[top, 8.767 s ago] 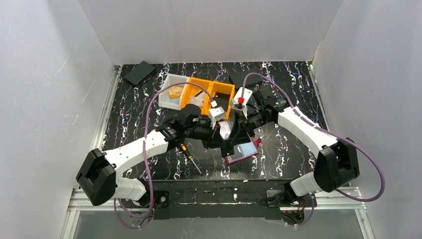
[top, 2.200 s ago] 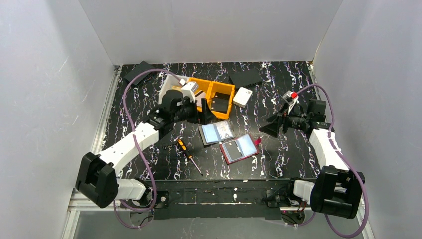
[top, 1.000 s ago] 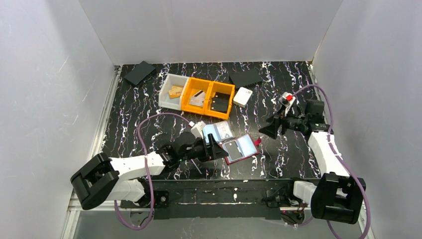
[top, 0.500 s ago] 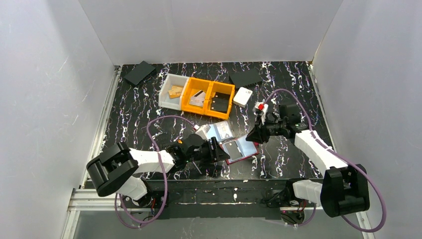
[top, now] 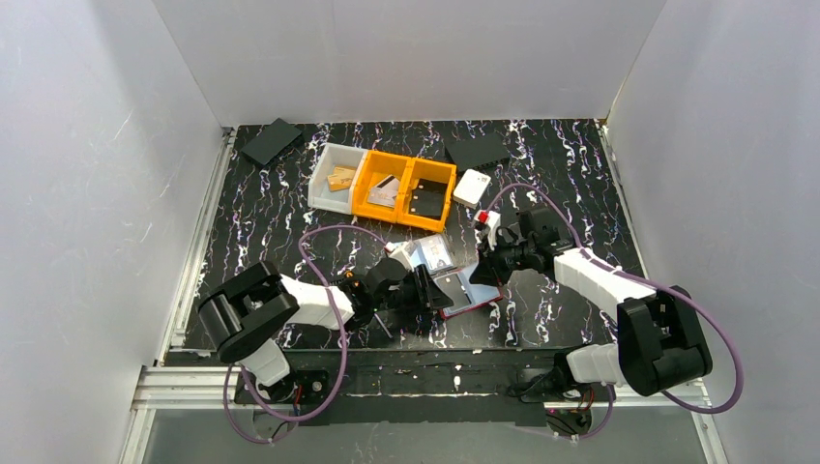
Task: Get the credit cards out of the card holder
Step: Pick up the card holder from the center of the board.
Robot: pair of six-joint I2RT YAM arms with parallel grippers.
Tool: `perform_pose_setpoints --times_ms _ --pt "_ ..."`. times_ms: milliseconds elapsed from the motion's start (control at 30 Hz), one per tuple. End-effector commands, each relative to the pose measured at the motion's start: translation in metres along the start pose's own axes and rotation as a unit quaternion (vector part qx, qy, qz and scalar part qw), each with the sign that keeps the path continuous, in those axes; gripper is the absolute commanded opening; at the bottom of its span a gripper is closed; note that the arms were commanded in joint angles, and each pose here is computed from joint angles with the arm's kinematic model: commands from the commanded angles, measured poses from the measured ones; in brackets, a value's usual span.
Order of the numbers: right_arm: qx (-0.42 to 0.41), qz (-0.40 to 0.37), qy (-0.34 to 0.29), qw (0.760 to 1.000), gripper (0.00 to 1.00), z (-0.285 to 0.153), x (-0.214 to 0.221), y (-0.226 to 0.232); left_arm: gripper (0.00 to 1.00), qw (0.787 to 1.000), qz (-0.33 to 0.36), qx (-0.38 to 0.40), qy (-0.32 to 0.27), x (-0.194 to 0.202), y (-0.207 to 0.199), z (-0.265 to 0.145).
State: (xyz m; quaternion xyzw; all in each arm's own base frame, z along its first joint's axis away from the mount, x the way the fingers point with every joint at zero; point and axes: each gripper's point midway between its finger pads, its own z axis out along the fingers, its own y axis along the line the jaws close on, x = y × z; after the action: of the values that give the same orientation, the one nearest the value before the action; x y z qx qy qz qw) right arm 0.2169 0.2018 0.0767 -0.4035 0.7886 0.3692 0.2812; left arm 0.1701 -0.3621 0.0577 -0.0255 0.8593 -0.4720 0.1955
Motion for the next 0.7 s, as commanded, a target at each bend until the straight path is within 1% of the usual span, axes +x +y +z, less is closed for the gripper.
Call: perform_pose_setpoints --times_ms 0,200,667 --pt "0.005 -0.006 -0.014 1.000 0.19 0.003 -0.009 -0.002 0.35 1.000 -0.013 0.003 -0.012 -0.006 -0.006 0.009" --pt "-0.009 0.004 -0.004 1.000 0.23 0.006 -0.008 0.002 0.36 1.000 -0.028 -0.002 -0.007 -0.005 -0.004 0.015" --pt "-0.009 0.011 0.010 1.000 0.27 0.010 -0.005 0.001 0.38 0.999 -0.046 -0.004 -0.002 -0.003 -0.001 0.022"
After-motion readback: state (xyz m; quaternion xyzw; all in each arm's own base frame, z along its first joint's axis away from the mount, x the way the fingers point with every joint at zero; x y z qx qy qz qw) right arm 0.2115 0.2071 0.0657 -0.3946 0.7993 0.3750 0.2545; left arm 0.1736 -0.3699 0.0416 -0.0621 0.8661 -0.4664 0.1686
